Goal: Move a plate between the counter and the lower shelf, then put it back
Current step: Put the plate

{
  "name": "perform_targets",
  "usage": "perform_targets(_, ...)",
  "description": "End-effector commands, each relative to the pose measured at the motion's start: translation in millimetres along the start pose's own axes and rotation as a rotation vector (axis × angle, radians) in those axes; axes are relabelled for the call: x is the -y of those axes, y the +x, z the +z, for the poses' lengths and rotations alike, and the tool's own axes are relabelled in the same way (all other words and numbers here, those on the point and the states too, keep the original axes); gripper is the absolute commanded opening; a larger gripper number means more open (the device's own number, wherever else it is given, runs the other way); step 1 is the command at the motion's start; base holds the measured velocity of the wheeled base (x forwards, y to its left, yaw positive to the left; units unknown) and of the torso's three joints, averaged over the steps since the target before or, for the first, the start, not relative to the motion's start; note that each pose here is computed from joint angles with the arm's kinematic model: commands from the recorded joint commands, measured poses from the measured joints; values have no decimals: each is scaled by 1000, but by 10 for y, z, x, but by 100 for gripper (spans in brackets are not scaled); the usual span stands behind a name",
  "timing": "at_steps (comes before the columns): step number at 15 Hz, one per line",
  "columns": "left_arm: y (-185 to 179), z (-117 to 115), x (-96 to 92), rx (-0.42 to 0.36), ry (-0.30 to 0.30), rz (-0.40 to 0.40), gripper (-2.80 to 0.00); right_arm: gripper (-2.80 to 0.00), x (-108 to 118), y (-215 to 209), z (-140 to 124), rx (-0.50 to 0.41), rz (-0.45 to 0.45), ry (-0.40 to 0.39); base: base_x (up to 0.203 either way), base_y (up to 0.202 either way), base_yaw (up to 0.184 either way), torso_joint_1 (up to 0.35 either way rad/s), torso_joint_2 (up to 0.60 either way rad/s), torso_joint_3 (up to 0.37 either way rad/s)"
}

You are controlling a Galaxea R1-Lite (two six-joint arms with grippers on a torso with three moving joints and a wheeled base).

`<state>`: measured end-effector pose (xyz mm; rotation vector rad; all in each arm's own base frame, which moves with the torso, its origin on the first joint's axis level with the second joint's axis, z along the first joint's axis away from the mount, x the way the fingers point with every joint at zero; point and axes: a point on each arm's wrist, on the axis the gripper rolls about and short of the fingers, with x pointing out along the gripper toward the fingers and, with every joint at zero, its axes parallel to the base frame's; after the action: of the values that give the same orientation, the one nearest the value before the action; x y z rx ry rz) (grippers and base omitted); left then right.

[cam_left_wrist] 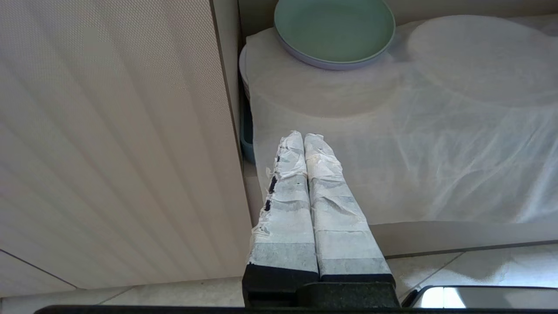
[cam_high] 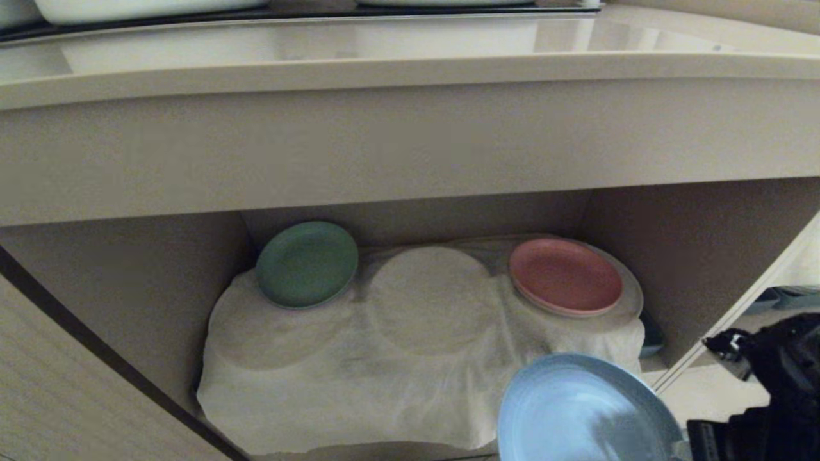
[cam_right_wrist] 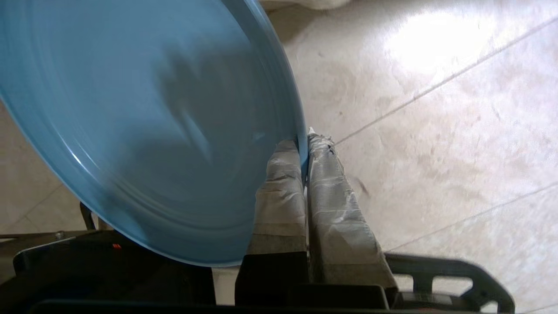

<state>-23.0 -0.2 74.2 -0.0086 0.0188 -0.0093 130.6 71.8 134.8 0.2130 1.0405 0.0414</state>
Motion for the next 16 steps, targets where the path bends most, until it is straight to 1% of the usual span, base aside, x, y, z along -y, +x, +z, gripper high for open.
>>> perform_targets(1, 0, 0, 0, 0, -1, 0, -280, -280, 86, -87, -96, 9, 3, 22, 0, 0, 0, 0, 0, 0)
perform_targets(4, 0, 0, 0, 0, 0, 0, -280, -280, 182, -127, -226, -15, -10, 39, 0, 0, 0, 0, 0, 0)
perform_targets(5, 0, 0, 0, 0, 1, 0, -280, -280, 197, -136, -249, -25, 2, 41, 0, 0, 0, 0, 0, 0)
perform_targets(10, 0, 0, 0, 0, -1, 2, -280, -280, 253, -186, -336, -79, 14, 112, 0, 0, 0, 0, 0, 0)
perform_targets(13, 0, 0, 0, 0, 1, 0, -280, -280, 290, -200, -390, -86, 18, 115, 0, 0, 0, 0, 0, 0)
perform_targets(16, 0, 0, 0, 0, -1, 0, -280, -280, 373, -238, -502, -91, 15, 114, 0, 0, 0, 0, 0, 0)
